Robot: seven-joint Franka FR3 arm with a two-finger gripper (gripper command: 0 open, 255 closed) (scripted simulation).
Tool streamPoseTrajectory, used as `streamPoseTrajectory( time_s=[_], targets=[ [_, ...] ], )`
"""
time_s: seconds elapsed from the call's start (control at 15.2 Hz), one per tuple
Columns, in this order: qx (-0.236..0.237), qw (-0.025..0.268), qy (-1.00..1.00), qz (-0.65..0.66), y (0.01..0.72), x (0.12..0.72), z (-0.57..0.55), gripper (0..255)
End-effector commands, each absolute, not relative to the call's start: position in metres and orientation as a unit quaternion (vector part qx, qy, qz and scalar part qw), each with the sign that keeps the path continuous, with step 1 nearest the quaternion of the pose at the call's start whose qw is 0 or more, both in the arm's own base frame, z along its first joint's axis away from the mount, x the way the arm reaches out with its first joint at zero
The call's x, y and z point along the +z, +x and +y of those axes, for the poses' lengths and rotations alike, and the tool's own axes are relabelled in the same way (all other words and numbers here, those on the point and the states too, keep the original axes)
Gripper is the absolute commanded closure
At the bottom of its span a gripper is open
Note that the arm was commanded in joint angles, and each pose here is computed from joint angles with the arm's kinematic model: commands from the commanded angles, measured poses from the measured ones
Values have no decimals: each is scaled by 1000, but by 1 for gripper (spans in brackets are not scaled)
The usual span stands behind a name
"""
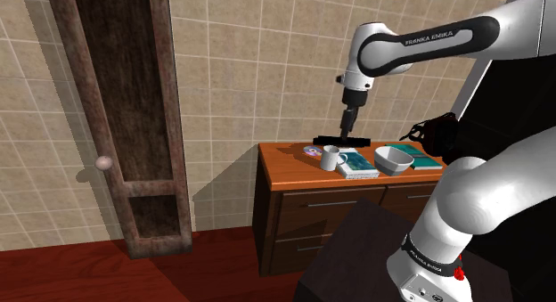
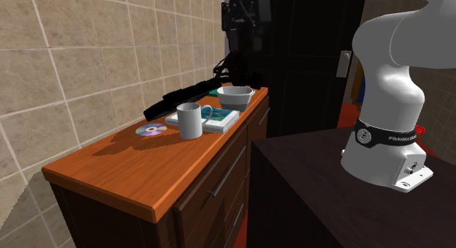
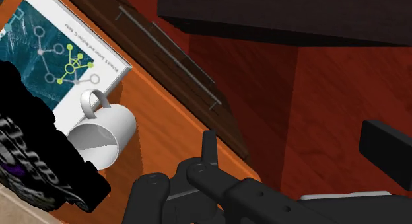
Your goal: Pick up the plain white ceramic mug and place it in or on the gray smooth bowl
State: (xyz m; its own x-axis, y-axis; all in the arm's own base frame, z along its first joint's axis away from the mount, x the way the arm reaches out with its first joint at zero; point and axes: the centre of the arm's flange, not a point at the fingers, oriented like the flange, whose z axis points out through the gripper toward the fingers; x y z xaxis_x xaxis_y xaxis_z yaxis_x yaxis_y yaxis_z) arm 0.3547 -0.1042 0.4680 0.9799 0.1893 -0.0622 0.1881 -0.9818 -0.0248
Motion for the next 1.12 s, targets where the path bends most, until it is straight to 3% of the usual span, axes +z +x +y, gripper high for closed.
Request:
streamPoseTrajectory(
  time_s=[0.0,1.06],
  targets=[
    [38,3,-993,-115,362,450,-120,0],
    [86,-43,-960,-264,450,308,-238,0]
  ],
)
